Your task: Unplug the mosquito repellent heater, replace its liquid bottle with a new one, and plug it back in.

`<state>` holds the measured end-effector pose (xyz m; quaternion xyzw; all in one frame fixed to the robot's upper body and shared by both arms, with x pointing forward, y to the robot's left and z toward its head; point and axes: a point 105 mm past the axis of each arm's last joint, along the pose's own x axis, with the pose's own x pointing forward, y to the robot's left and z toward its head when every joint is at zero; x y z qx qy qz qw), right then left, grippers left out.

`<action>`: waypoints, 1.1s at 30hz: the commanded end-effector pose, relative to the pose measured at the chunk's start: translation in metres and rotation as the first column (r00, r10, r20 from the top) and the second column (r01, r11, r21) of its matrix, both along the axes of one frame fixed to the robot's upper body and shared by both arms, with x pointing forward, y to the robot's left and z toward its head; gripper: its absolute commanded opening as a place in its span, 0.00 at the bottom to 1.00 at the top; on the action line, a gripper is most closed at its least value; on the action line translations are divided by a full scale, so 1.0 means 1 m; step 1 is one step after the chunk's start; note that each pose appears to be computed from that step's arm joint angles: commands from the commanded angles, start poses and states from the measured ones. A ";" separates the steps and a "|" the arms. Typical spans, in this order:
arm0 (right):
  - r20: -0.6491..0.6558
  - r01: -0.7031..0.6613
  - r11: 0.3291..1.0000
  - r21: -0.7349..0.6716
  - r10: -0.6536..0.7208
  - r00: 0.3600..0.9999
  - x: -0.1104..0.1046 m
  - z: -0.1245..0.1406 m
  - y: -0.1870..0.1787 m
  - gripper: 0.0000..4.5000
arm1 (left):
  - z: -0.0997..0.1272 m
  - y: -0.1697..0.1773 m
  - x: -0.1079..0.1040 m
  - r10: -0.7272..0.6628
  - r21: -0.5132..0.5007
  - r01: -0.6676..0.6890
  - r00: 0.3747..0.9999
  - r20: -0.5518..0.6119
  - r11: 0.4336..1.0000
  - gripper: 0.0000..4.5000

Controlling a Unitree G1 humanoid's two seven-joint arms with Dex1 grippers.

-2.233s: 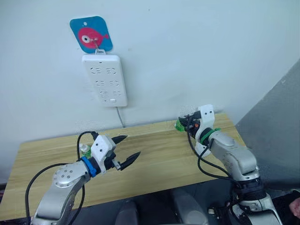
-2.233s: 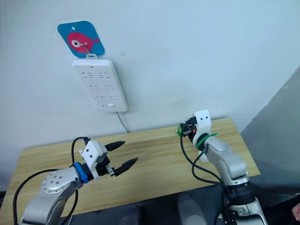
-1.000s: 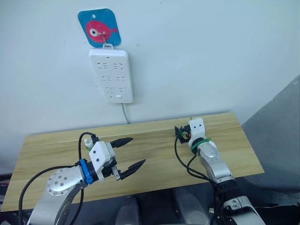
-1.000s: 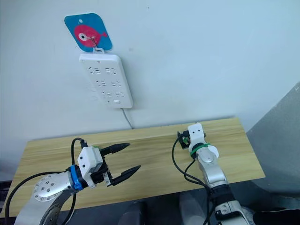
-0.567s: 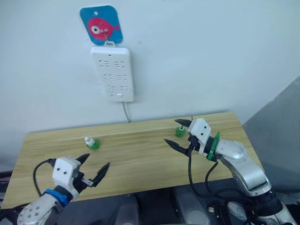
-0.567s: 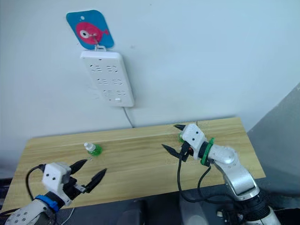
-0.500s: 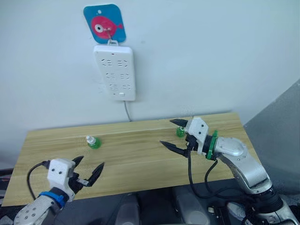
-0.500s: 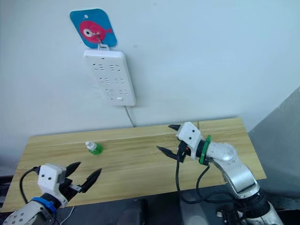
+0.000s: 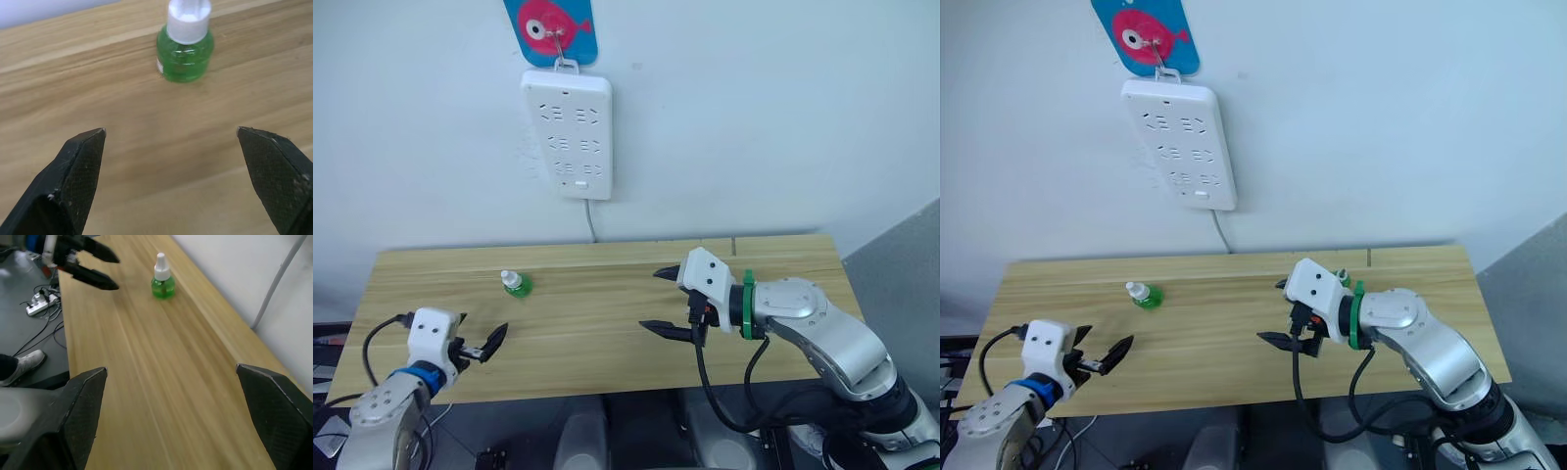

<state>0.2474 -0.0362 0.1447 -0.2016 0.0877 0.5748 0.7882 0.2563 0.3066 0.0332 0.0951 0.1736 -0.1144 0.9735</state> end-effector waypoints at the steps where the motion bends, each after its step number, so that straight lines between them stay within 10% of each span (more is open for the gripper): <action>1: 0.024 -0.053 0.999 0.006 0.053 0.998 -0.016 0.010 0.005 0.97 | -0.001 0.000 0.010 -0.037 0.055 0.037 0.999 0.002 0.998 1.00; 24: -0.011 -0.042 0.999 0.002 0.042 0.999 -0.031 0.016 0.006 0.97 | -0.006 -0.013 0.063 -0.112 0.015 0.112 0.993 0.024 0.994 1.00; 33: 0.000 -0.022 1.000 0.001 0.022 1.000 -0.026 0.016 0.004 0.98 | -0.007 -0.011 0.056 -0.154 0.054 0.153 0.988 0.019 0.987 0.50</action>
